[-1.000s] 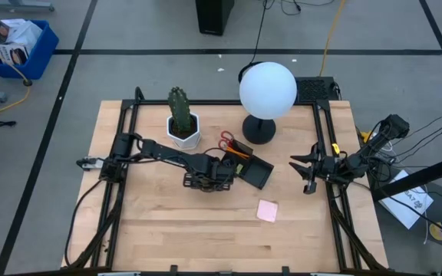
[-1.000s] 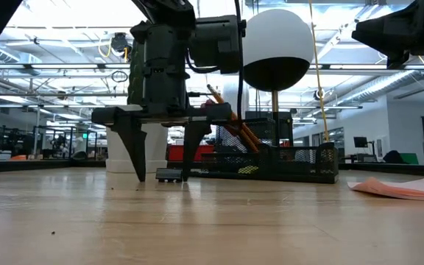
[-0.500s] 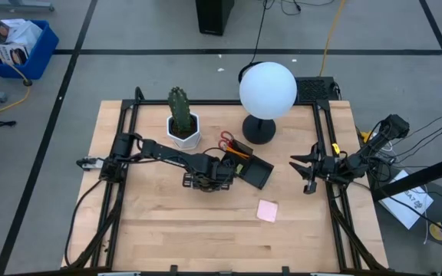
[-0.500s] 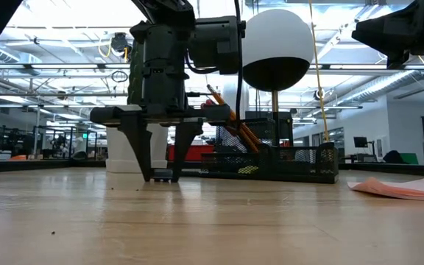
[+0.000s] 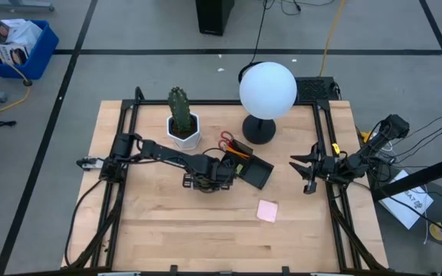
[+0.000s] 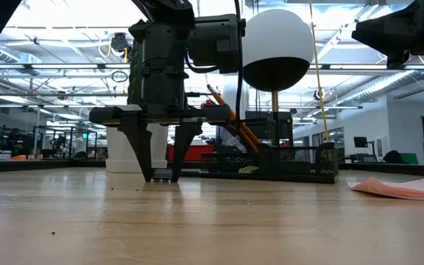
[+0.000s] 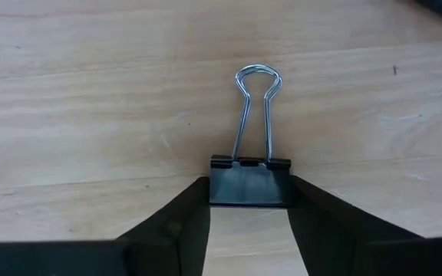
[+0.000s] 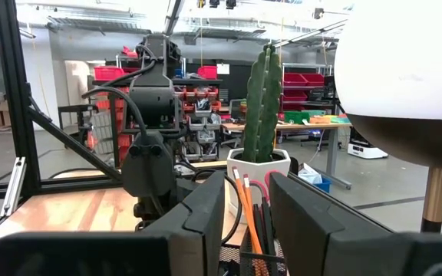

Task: Pick and place office supplies into organizer
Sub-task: Put the black binder clip into the black desk organizer, then put the black pen into the black desk organizer

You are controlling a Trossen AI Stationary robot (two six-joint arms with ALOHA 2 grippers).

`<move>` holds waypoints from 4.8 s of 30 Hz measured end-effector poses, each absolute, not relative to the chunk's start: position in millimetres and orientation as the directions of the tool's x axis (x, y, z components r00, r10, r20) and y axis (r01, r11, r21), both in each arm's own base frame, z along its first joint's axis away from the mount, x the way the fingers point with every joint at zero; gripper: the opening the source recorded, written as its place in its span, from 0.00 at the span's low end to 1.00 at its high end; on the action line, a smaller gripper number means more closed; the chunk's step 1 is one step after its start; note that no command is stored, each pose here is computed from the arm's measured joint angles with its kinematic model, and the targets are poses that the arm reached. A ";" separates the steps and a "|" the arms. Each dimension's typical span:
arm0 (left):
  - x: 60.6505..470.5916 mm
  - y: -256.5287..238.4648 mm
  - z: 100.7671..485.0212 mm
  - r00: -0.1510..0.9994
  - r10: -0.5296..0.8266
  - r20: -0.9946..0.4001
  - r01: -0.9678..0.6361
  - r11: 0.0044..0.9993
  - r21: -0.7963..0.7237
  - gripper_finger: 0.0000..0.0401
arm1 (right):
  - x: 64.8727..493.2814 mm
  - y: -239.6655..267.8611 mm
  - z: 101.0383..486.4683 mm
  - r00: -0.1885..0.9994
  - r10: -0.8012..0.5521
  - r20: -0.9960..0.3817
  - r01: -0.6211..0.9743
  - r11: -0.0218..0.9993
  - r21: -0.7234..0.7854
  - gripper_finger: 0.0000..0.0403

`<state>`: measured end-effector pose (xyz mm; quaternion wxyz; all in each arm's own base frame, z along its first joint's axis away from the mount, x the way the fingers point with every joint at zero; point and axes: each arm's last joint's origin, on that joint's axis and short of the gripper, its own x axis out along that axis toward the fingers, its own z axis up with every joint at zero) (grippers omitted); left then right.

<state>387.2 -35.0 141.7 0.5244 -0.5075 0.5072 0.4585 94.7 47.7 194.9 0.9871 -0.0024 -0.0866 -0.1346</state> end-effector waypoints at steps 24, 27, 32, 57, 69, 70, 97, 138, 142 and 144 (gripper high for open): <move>412.3 -59.4 182.2 0.242 0.105 -0.964 -0.958 0.182 -0.221 0.43 | 94.6 47.7 195.0 0.949 -0.265 0.172 0.266 0.964 0.019 0.25; 418.9 -58.4 187.5 0.308 0.163 -0.937 -0.935 0.232 -0.267 0.43 | 94.6 47.7 195.0 0.949 -0.265 0.172 0.266 0.964 0.019 0.25; 428.5 -55.9 192.7 0.409 0.259 -0.875 -0.891 0.320 -0.322 0.43 | 94.6 47.7 195.0 0.949 -0.265 0.172 0.266 0.964 0.019 0.25; 426.4 -32.3 168.8 0.424 0.372 -0.825 -0.896 0.303 -0.324 0.43 | 94.6 47.6 195.0 0.949 -0.265 0.172 0.266 0.964 0.019 0.25; 429.0 -22.5 164.8 0.457 0.324 -0.829 -0.876 0.326 -0.355 0.43 | 94.6 47.6 194.9 0.949 -0.265 0.172 0.266 0.964 0.019 0.25; 429.0 -22.2 164.8 0.456 0.322 -0.829 -0.875 0.333 -0.352 0.43 | 94.6 47.7 195.0 0.949 -0.265 0.172 0.266 0.964 0.019 0.25; 416.2 -76.6 164.4 0.441 0.257 -0.860 -0.541 0.840 -0.027 0.64 | 94.6 47.7 195.0 0.949 -0.265 0.172 0.266 0.964 0.019 0.25; 350.1 -133.0 195.0 0.195 -0.021 -0.980 0.077 0.997 -0.006 0.64 | 94.6 47.7 195.0 0.949 -0.265 0.172 0.266 0.964 0.019 0.25; 346.0 -141.5 191.7 0.220 0.025 -0.975 0.072 0.996 0.042 0.64 | 94.6 47.6 195.0 0.949 -0.265 0.172 0.266 0.964 0.020 0.25; 343.2 -141.0 186.2 0.199 0.002 -0.980 0.079 0.997 0.019 0.64 | 94.6 47.7 195.0 0.949 -0.265 0.172 0.266 0.964 0.019 0.25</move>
